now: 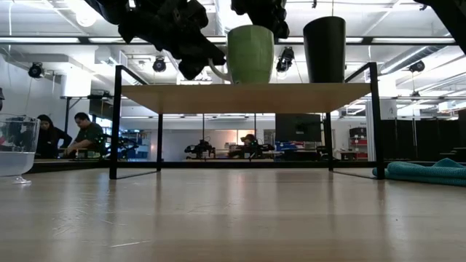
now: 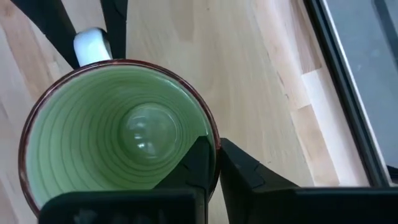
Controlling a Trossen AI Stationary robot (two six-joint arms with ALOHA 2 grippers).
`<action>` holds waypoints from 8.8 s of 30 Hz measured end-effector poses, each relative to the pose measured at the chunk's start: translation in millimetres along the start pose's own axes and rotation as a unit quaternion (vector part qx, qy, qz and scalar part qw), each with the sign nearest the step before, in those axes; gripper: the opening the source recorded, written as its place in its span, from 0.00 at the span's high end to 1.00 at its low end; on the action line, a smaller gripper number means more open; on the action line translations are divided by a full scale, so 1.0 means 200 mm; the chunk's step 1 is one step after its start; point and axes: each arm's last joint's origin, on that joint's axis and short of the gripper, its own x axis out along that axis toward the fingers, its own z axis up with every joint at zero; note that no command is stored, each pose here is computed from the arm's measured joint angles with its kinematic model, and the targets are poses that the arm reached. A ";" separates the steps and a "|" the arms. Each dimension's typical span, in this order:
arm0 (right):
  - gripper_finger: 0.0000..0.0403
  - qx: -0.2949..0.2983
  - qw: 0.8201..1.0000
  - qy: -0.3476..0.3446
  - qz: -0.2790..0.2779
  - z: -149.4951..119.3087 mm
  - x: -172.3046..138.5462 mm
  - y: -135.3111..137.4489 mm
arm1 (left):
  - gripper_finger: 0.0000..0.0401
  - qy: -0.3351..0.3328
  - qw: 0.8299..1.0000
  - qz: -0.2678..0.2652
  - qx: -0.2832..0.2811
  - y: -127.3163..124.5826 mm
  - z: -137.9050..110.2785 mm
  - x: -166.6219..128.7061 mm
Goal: Stack small to large cups/mugs on shelf
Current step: Put the green mug on the shelf, then put the transparent mug on the shelf
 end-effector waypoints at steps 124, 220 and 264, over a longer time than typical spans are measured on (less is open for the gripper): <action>0.82 -0.035 0.963 -0.170 0.208 -0.23 -0.52 0.65 | 0.71 0.328 0.908 0.014 -0.262 -0.40 -0.36 -0.81; 0.81 -0.045 0.967 -0.232 0.091 -0.24 -0.53 0.68 | 1.00 0.411 0.900 0.091 0.114 -0.28 0.40 -0.47; 0.81 -0.060 0.969 -0.226 0.085 -0.25 -0.51 0.68 | 1.00 0.469 0.859 0.090 0.184 -0.14 0.44 -0.16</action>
